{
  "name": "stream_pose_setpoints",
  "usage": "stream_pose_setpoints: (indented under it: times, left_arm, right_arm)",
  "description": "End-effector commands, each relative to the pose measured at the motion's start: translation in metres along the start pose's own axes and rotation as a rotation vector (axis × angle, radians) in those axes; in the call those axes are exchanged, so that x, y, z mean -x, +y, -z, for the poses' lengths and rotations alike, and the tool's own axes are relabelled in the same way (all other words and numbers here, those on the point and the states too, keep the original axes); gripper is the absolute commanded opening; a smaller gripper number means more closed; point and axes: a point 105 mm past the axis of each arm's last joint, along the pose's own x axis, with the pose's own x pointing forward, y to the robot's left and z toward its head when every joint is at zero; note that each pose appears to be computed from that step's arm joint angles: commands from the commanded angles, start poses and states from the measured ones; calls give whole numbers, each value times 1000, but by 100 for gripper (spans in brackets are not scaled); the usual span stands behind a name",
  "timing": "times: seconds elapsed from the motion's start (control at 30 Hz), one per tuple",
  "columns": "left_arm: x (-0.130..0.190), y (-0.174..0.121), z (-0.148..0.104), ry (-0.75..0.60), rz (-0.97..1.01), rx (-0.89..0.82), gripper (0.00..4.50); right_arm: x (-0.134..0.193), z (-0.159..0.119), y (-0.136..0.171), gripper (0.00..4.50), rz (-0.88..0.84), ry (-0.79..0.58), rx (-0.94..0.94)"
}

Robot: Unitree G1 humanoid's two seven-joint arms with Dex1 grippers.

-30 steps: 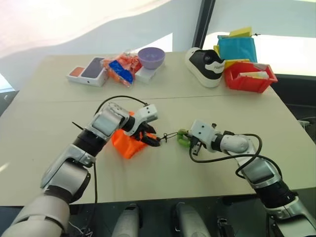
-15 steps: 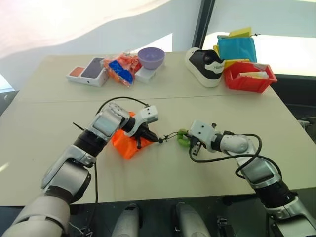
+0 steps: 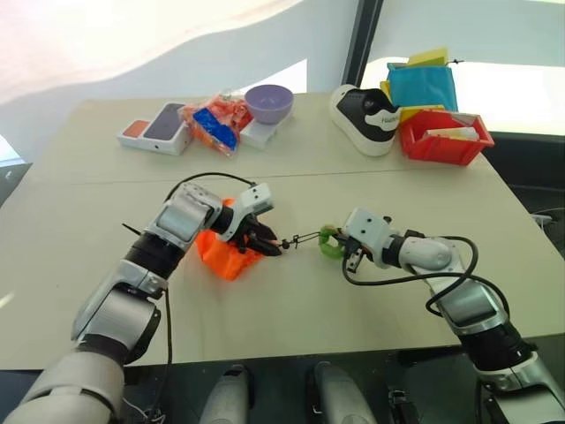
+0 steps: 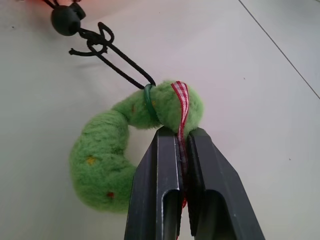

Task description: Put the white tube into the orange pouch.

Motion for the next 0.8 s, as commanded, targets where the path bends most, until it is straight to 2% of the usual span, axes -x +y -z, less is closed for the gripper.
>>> stream_pose_setpoints:
  times: [0.03,0.27,0.5,0.8]
  left_arm:
    - [3,-1,-9,-41,-9,-36,227]
    - [-3,-9,-24,-106,-31,-279,227]
    - [-5,-13,-16,-94,-89,-376,227]
    - [-14,-13,-6,-68,-174,-400,227]
  right_arm:
    - [6,-18,-9,0,32,-59,26]
    - [6,-17,-8,0,31,-56,23]
    - [6,-18,-6,0,29,-58,20]
    - [4,-19,-5,0,23,-61,25]
